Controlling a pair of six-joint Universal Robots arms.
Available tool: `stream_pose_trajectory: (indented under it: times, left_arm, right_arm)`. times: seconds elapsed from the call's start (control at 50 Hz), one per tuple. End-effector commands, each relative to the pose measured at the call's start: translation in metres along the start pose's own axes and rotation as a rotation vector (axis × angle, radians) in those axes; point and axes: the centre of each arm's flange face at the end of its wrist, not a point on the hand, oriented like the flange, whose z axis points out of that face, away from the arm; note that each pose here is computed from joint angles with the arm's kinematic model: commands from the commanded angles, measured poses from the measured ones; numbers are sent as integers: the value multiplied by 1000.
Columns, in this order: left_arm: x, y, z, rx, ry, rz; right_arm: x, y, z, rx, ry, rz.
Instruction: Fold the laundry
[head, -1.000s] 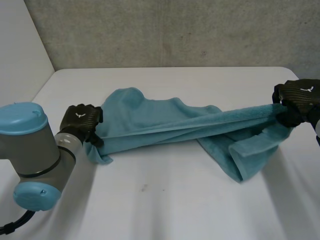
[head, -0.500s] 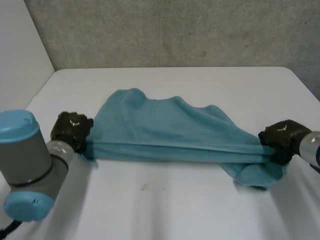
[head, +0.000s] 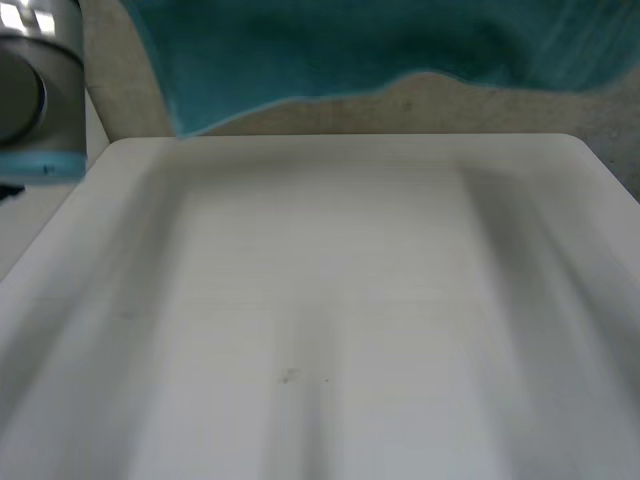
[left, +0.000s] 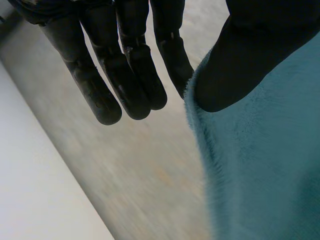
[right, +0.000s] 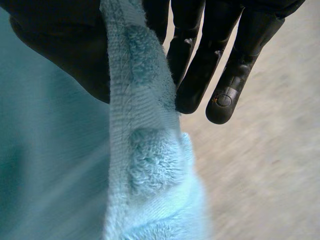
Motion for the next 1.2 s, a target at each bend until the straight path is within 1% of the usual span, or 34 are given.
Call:
stream_pose_trajectory:
  times: [0.02, 0.08, 0.1, 0.12, 0.14, 0.16, 0.2, 0.26, 0.4, 0.48, 0.58, 0.64, 0.82, 0.96, 1.04, 1.06, 1.12, 1.14, 1.18, 1.2]
  left_arm:
    - [22, 62, -63, -257, 130, -13]
    - [40, 94, -110, -393, 221, -16]
    - [40, 94, -110, -393, 221, -16]
    - [53, 114, -142, -459, 279, -15]
    - [56, 120, -152, -478, 294, -14]
    - [59, 123, -158, -489, 302, -13]
    - [63, 129, -173, -514, 321, -14]
    - [66, 133, -184, -538, 335, -14]
    - [61, 131, -189, -554, 330, -15]
    - [53, 122, -186, -543, 313, -16]
    - [44, 121, -184, -547, 292, -10]
    - [43, 121, -184, -549, 289, -11]
    - [36, 127, -185, -567, 271, -3]
    - [37, 128, -188, -577, 278, -4]
    - [35, 121, -190, -595, 288, 0]
    - [29, 111, -186, -584, 282, 4]
    - [19, 92, -178, -569, 271, 4]
    - [11, 79, -173, -560, 262, 6]
    - [-5, 58, -165, -546, 240, 9]
    - [-13, 48, -161, -535, 225, 13]
  right_arm:
    - [-43, 61, -54, -255, -231, 13]
    - [-65, 90, -87, -376, -346, 31]
    - [-65, 91, -87, -376, -346, 31]
    - [-73, 102, -96, -414, -375, 37]
    - [-82, 118, -104, -466, -404, 42]
    - [-89, 135, -111, -520, -424, 46]
    - [-98, 154, -119, -576, -444, 51]
    - [-106, 167, -128, -623, -468, 60]
    - [-109, 183, -150, -706, -498, 75]
    - [-92, 200, -156, -785, -433, 134]
    - [-78, 203, -165, -847, -345, 285]
    - [-68, 209, -171, -881, -318, 337]
    - [-48, 219, -184, -920, -279, 385]
    - [-41, 219, -183, -890, -273, 396]
    - [-33, 209, -177, -854, -272, 393]
    - [-22, 192, -166, -791, -251, 370]
    - [-9, 167, -156, -713, -244, 339]
    - [2, 148, -149, -663, -234, 308]
    - [13, 126, -143, -616, -233, 268]
    - [22, 106, -138, -578, -239, 221]
